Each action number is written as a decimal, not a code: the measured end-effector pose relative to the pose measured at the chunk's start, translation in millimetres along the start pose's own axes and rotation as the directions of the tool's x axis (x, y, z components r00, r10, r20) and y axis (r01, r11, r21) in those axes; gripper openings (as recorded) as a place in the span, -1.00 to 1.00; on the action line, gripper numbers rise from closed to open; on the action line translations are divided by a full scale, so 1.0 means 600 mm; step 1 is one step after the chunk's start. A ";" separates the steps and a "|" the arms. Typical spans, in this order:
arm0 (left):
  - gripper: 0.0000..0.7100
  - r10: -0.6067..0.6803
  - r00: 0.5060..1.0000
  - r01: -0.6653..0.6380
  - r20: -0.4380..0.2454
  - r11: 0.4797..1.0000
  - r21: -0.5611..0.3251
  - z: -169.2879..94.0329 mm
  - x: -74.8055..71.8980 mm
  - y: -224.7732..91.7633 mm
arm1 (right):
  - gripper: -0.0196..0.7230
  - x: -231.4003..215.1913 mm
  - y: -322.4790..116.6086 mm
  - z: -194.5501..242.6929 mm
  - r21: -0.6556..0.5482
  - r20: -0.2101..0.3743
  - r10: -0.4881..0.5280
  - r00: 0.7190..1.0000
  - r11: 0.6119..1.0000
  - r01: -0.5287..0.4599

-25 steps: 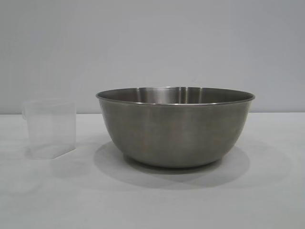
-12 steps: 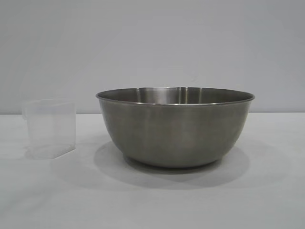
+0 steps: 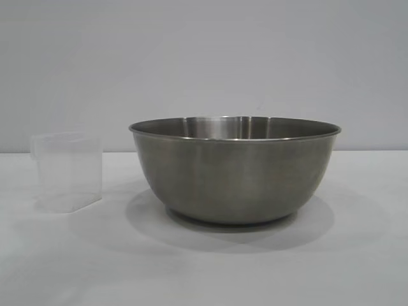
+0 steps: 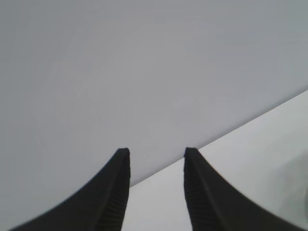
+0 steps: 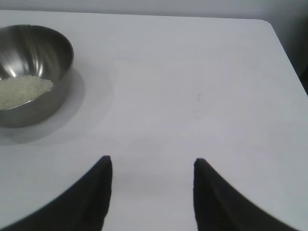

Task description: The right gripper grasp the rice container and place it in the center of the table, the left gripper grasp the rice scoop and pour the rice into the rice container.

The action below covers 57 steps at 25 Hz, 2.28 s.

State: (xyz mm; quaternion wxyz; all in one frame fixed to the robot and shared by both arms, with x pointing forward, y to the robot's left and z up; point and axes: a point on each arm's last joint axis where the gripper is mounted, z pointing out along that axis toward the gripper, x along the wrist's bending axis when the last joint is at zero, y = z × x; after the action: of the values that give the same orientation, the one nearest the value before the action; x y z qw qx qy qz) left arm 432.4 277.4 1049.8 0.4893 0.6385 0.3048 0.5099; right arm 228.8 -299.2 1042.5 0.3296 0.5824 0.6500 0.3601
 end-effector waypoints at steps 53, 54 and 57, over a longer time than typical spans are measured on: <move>-0.39 -0.235 0.971 0.188 0.040 0.859 0.477 -0.309 -0.052 0.085 | 0.04 0.000 0.000 0.000 0.000 -0.003 0.001 1.000 1.000 -0.001; -0.39 -0.228 0.973 0.186 0.035 0.867 0.462 -0.313 -0.052 0.084 | 0.04 0.000 0.000 0.000 0.000 -0.003 0.001 1.000 1.000 -0.001; -0.39 -0.250 0.968 0.213 0.017 0.858 0.468 -0.316 -0.059 0.065 | 0.04 0.000 0.000 0.000 0.000 -0.003 0.001 1.000 1.000 -0.001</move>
State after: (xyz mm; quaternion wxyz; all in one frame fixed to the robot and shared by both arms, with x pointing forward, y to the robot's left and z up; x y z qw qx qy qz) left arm 237.7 292.6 1074.2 0.3922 0.7143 0.4729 0.3352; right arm 228.8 -298.9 1042.5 0.3283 0.5822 0.6501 0.3613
